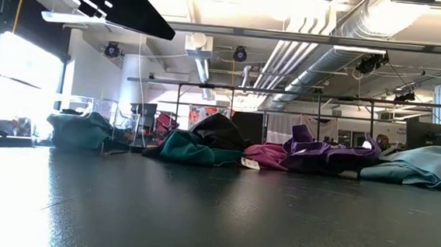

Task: Sort towels by color in basket
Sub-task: Put the brown towel into the bottom transparent bin

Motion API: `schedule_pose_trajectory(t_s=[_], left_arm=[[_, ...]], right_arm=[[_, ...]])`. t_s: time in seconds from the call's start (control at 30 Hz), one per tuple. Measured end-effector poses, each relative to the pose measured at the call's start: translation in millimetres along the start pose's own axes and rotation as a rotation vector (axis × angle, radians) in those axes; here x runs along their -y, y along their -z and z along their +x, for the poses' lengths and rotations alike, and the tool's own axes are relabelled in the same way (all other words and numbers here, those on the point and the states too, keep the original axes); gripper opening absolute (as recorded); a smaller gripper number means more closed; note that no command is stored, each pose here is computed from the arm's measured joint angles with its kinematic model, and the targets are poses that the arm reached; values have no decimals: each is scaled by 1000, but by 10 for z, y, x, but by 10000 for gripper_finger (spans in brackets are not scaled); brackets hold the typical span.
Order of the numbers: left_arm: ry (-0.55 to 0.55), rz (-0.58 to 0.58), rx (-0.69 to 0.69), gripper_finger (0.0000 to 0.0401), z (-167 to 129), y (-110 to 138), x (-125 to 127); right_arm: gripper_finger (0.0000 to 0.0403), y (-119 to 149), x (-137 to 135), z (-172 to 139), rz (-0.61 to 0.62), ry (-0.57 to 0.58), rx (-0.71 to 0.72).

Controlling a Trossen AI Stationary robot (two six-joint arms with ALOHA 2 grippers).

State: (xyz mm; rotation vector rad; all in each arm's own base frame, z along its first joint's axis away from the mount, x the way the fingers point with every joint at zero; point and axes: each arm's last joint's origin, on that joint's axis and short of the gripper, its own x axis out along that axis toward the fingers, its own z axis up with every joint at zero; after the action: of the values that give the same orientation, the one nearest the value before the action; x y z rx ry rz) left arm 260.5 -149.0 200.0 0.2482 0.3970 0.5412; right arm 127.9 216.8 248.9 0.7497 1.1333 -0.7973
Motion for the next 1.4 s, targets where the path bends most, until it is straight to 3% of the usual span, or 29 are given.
schedule_pose_trajectory(t_s=[0.2, 0.33, 0.47, 0.8, 0.9, 1.0, 1.2, 1.4], left_arm=[[1, 0, 0, 53, 0, 0, 0], [0, 0, -1, 53, 4, -1, -2], [-3, -2, -2, 53, 15, -2, -8], [-3, 1, -3, 53, 15, 0, -8], [-3, 9, -3, 53, 15, 0, -8], [-3, 9, -4, 53, 15, 0, -8], [-3, 10, -4, 53, 15, 0, -9], [-11, 4, -6, 53, 38, -4, -22]], right_arm=[[72, 6, 141, 643, 55, 80, -113], [60, -33, 214, 807, 28, 107, -126], [58, -65, 155, 662, -30, 111, -81], [58, -67, 5, -160, -99, 71, -32], [58, -52, -5, -370, -81, 22, -10], [58, -50, 46, -489, -23, 51, -8], [57, 15, 172, -321, 77, 196, -38], [57, 77, 205, 182, 110, 194, -61]])
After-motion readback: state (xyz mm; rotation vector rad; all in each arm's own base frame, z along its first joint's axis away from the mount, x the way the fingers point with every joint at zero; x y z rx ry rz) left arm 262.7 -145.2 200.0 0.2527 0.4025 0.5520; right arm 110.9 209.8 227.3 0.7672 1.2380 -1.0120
